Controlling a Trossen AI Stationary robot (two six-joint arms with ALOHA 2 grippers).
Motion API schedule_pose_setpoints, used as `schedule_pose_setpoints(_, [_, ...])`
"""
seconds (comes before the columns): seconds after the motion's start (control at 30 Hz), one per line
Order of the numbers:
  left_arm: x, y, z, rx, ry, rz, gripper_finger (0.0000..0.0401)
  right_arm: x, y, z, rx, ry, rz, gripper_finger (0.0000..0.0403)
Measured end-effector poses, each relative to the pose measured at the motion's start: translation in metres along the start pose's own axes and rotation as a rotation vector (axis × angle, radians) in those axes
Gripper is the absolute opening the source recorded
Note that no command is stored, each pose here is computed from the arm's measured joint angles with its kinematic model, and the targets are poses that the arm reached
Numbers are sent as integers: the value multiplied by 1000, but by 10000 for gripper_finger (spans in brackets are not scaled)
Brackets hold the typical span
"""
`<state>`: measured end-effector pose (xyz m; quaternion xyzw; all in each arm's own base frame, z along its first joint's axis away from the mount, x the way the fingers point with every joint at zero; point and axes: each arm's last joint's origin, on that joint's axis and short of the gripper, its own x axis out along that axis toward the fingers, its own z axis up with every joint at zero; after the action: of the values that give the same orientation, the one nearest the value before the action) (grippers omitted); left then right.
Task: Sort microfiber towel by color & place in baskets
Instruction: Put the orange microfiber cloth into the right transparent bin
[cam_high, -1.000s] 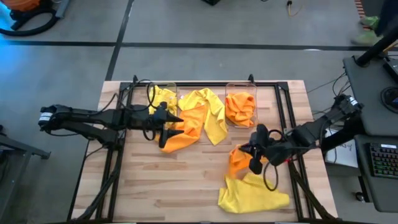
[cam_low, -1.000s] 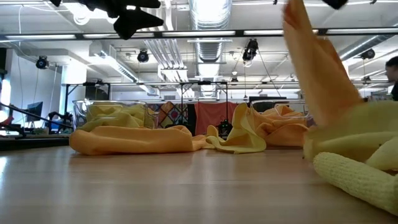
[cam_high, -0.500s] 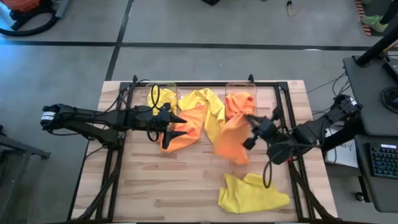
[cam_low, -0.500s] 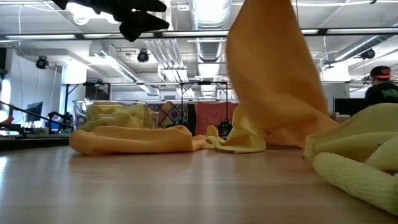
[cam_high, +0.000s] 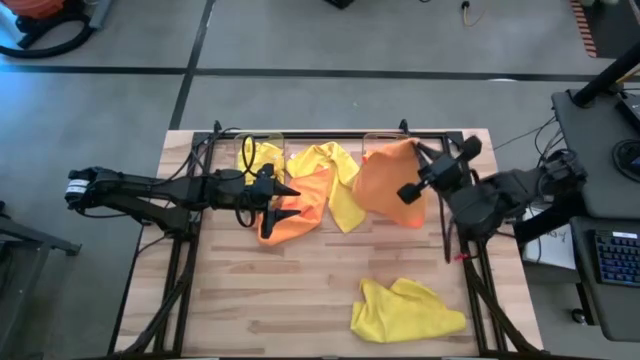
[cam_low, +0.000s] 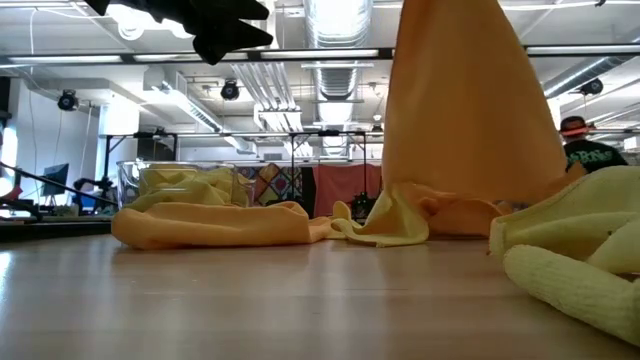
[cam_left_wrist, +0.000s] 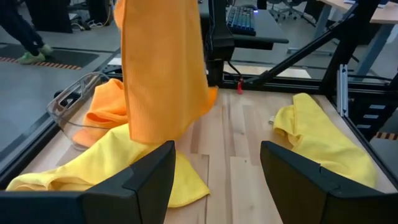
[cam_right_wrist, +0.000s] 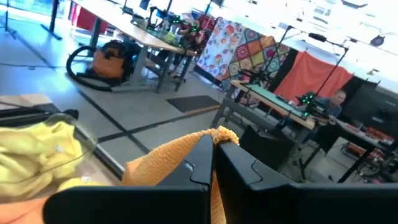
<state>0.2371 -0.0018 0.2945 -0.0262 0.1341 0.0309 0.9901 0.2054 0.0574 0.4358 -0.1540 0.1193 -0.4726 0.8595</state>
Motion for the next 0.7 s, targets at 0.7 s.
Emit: schedule_pose_setpoints(0.7, [0,0,0,4,-3,1,220,61,-50,57,-20,-156,-90,8])
